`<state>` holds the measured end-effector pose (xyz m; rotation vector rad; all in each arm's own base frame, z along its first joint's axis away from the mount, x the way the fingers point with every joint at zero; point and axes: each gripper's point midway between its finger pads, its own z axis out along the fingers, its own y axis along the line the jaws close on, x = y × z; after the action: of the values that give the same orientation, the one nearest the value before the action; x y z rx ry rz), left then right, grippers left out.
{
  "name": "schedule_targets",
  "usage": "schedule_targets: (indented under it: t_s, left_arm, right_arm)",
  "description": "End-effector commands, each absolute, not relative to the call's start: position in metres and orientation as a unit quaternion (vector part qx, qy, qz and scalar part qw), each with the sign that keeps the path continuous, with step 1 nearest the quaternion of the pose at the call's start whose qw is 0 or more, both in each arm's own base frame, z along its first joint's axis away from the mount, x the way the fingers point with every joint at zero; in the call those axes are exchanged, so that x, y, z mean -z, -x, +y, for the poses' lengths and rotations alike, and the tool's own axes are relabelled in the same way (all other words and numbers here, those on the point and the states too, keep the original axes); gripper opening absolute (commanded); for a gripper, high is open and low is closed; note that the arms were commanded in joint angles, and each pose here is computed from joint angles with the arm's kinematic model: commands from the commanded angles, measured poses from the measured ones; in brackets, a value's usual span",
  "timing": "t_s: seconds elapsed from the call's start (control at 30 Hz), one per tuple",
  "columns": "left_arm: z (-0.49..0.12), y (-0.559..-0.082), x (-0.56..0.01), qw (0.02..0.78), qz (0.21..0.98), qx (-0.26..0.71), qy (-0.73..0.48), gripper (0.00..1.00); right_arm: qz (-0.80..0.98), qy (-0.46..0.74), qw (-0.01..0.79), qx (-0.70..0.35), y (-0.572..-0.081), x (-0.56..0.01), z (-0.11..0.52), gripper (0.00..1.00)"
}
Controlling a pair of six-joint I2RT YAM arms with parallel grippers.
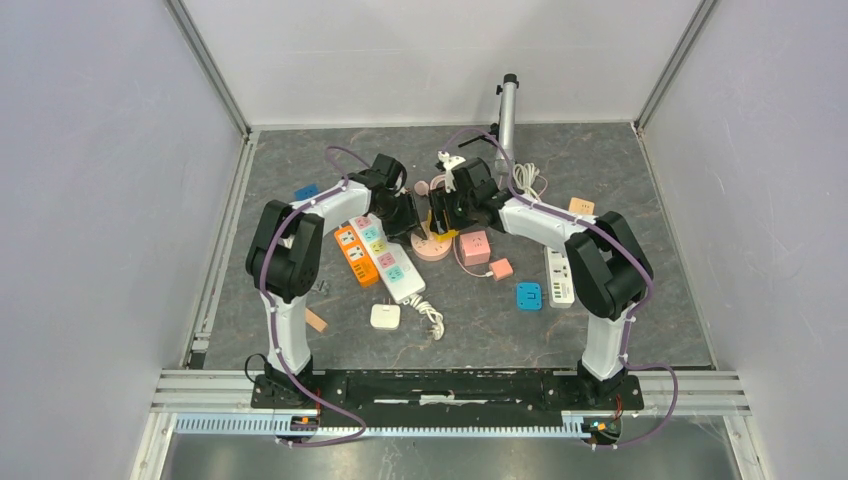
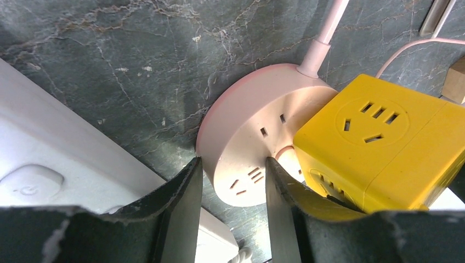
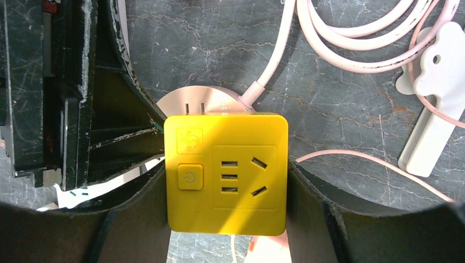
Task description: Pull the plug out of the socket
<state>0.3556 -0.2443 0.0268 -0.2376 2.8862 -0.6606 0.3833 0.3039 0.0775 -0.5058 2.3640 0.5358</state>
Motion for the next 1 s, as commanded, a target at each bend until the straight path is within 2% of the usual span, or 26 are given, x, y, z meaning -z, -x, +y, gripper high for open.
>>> schedule_targets:
  t_s: [0.0, 0.3, 0.57, 0.77, 0.97]
  left_arm:
    - [-0.190, -0.296, 0.059, -0.009, 0.996, 0.044, 0.078, 0.35]
    - [-0.188, -0.292, 0.067, -0.022, 0.996, 0.040, 0.080, 0.30]
    - [-0.202, -0.307, 0.050, 0.005, 0.994, 0.078, 0.082, 0.29]
    - [-0.237, -0.343, -0.005, 0.060, 0.982, 0.167, 0.057, 0.41]
    - [-0.257, -0.375, -0.074, 0.122, 0.961, 0.247, 0.040, 0.64]
  right_arm:
    - [0.768, 0.183, 0.505, -0.349, -0.410, -0.252, 0.346, 0.00]
    - [0.708, 0.233, 0.566, -0.351, -0.396, -0.271, 0.340, 0.00]
    - [0.744, 0.199, 0.583, -0.260, -0.412, -0.264, 0.306, 0.00]
    - [0.759, 0.167, 0.589, -0.221, -0.412, -0.273, 0.282, 0.00]
    - [0.775, 0.197, 0.556, -0.229, -0.391, -0.263, 0.277, 0.00]
